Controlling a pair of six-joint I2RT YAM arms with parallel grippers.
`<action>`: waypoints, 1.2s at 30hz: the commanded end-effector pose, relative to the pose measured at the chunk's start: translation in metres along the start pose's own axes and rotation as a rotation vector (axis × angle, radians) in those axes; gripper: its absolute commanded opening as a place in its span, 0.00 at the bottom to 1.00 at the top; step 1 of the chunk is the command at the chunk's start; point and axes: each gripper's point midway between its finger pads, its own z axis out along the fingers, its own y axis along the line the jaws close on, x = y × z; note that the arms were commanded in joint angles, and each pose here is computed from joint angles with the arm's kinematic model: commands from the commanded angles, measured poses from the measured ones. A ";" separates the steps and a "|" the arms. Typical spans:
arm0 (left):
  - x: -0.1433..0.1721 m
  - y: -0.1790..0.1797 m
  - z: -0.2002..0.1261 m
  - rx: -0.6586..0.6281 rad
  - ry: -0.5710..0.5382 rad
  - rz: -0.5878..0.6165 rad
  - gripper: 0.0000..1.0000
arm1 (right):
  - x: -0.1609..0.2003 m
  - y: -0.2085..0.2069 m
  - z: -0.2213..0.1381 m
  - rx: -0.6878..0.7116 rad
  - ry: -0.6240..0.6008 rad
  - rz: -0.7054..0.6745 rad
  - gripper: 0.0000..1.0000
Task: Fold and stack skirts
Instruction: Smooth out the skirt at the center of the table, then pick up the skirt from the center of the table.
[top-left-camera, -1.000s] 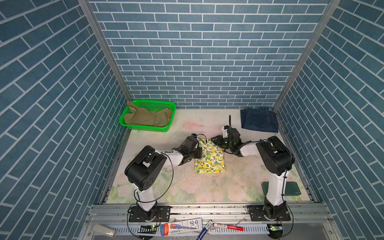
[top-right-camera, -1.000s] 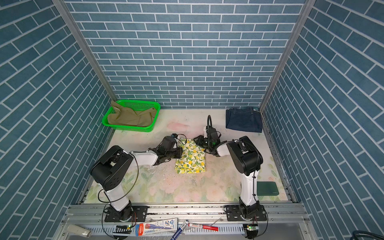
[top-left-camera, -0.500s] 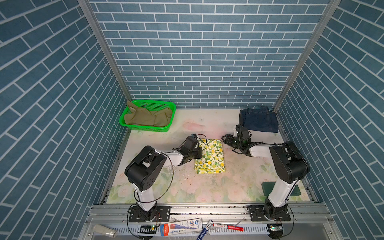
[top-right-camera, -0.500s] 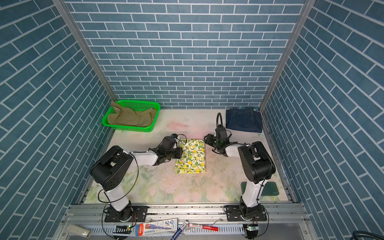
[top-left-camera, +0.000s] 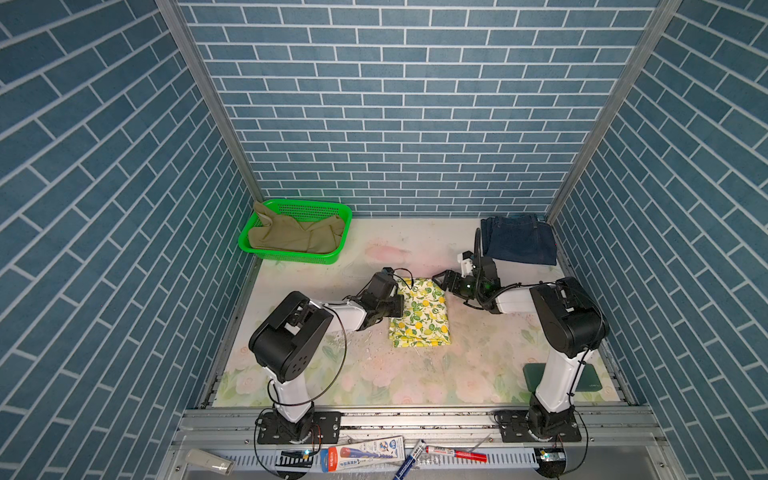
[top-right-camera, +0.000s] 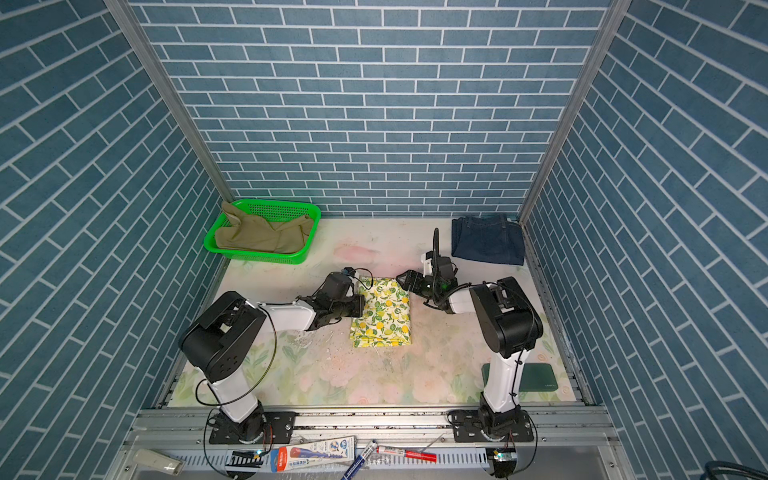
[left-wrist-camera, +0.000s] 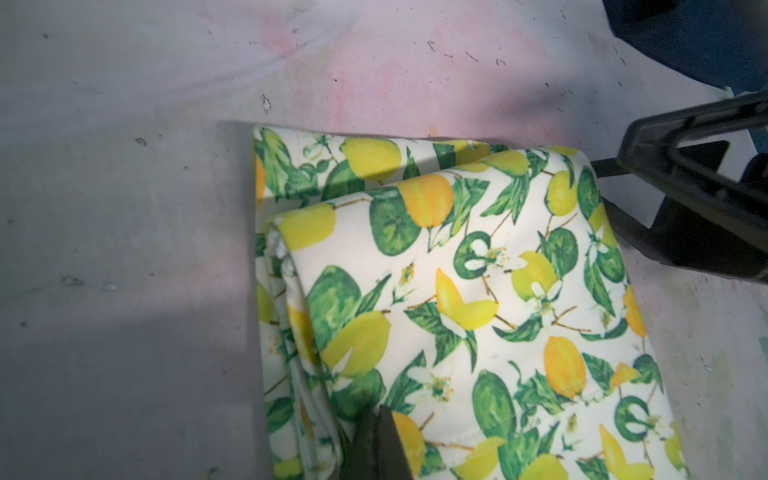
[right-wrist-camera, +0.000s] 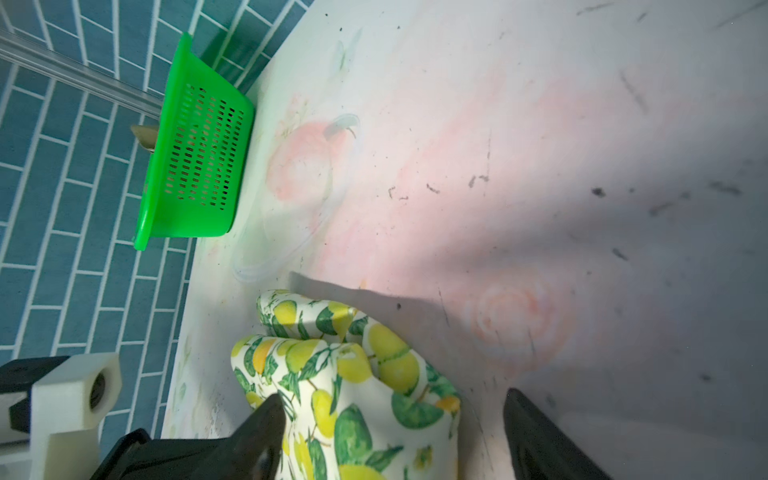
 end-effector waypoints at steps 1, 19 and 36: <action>0.036 0.027 -0.001 -0.088 0.121 -0.011 0.00 | 0.049 -0.033 0.008 0.033 0.128 0.113 0.81; 0.036 0.028 0.006 -0.096 0.133 -0.014 0.00 | 0.102 -0.044 0.014 0.038 0.305 0.041 0.69; -0.009 -0.005 -0.022 -0.009 0.030 -0.006 0.00 | 0.021 0.008 0.008 -0.012 0.052 -0.050 0.00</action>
